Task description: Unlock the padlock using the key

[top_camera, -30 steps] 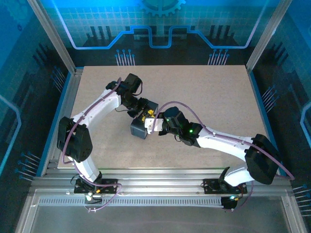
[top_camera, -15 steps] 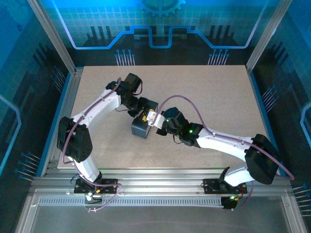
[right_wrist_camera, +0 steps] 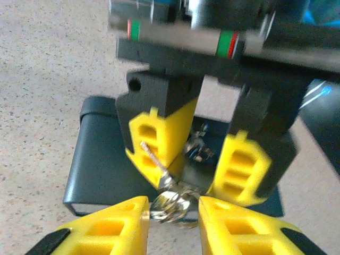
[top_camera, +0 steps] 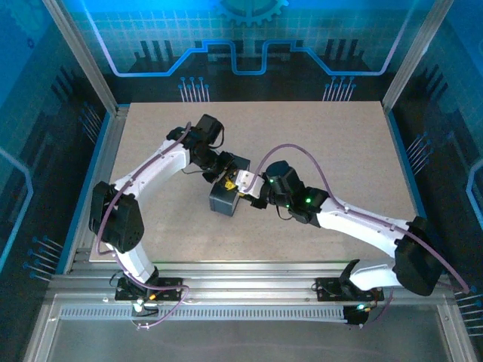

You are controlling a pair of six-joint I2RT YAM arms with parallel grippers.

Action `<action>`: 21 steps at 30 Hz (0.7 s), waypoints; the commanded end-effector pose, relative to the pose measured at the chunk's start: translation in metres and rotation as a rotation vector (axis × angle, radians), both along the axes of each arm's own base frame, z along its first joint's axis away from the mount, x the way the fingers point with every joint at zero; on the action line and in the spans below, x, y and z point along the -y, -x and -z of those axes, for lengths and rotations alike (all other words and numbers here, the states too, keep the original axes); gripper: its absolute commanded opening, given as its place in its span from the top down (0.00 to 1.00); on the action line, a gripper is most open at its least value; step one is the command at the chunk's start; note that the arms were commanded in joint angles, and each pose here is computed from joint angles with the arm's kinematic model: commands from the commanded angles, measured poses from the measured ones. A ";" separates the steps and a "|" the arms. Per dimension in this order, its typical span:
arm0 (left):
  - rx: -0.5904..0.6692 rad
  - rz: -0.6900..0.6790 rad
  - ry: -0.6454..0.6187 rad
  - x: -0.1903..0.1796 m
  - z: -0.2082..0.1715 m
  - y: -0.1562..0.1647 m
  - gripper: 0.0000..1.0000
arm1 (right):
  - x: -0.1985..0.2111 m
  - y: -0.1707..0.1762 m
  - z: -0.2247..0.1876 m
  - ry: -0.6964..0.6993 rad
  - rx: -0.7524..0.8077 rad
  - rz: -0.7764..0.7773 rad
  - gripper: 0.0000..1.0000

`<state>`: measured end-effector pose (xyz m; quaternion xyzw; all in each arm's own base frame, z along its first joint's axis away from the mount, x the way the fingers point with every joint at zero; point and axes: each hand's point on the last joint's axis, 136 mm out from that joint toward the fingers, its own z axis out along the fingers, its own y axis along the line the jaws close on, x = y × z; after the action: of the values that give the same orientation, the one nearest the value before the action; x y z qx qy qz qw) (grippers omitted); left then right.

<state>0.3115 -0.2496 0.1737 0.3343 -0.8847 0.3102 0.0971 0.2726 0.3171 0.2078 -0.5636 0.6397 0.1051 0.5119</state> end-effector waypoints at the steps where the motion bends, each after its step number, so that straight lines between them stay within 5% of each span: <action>1: 0.009 0.012 0.043 0.006 -0.012 0.004 1.00 | -0.004 0.002 -0.028 0.005 0.155 -0.088 0.68; 10: 0.011 0.014 0.036 0.004 -0.015 0.005 1.00 | 0.002 -0.008 0.004 0.253 0.335 -0.130 0.68; 21: 0.002 0.017 0.034 0.005 -0.013 0.006 1.00 | 0.009 -0.004 0.014 0.349 0.370 -0.173 0.66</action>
<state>0.3100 -0.2494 0.1729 0.3347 -0.8853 0.3074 0.0990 0.2795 0.3097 0.1989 -0.6901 0.5062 -0.0533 0.5145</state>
